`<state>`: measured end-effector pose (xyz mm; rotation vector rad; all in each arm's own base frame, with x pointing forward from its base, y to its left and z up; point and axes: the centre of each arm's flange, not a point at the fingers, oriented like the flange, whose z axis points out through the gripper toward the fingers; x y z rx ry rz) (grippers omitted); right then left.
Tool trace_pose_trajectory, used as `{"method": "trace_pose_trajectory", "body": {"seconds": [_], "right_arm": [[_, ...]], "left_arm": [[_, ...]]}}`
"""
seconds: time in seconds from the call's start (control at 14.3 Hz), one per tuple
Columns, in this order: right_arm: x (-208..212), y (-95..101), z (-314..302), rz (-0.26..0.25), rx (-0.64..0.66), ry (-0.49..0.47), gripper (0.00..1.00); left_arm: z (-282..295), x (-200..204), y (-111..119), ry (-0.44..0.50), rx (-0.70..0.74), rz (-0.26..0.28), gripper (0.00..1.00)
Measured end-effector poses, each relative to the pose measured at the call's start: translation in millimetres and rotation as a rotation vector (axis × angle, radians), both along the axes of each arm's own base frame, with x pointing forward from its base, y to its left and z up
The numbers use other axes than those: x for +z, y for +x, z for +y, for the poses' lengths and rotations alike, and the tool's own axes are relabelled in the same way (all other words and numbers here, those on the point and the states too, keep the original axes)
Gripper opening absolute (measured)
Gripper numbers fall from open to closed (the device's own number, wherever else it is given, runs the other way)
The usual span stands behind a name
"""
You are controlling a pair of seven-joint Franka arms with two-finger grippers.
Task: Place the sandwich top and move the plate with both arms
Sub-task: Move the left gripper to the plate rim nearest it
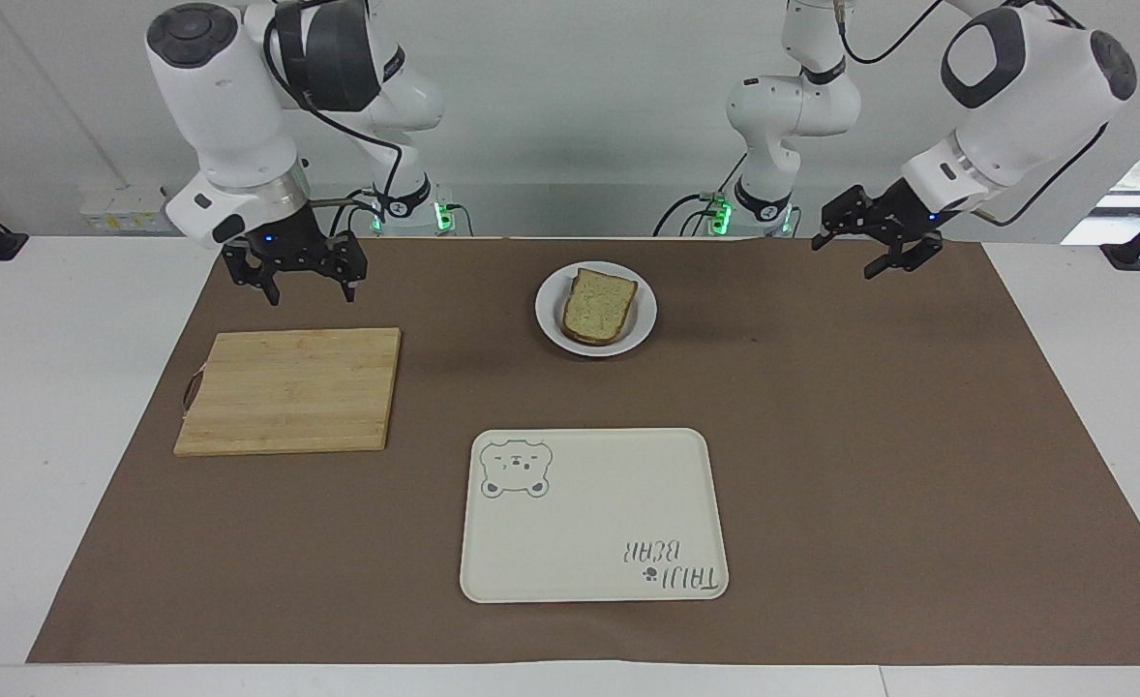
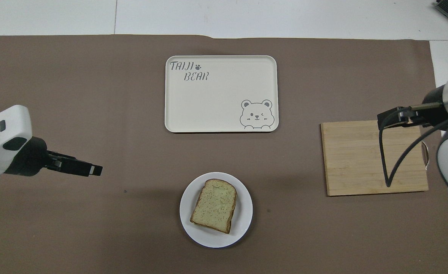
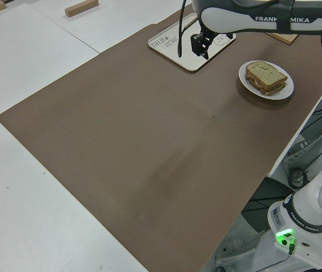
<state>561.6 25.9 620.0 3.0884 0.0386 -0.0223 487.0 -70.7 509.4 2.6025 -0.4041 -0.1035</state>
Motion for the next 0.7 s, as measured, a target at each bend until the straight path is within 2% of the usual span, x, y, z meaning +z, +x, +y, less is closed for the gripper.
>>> {"method": "trace_pose_trajectory", "body": {"seconds": [0.35,0.7], "right_arm": [[17,-5.8,-18,-0.006,-0.06,0.027,1.0],[18,-5.8,-22,-0.006,-0.067,0.035,1.0]], "left_arm": [[-29,-76,-25,-0.186,0.022,-0.001,1.0],[-54,-148,-60,-0.339,0.035,-0.059,1.0]]}}
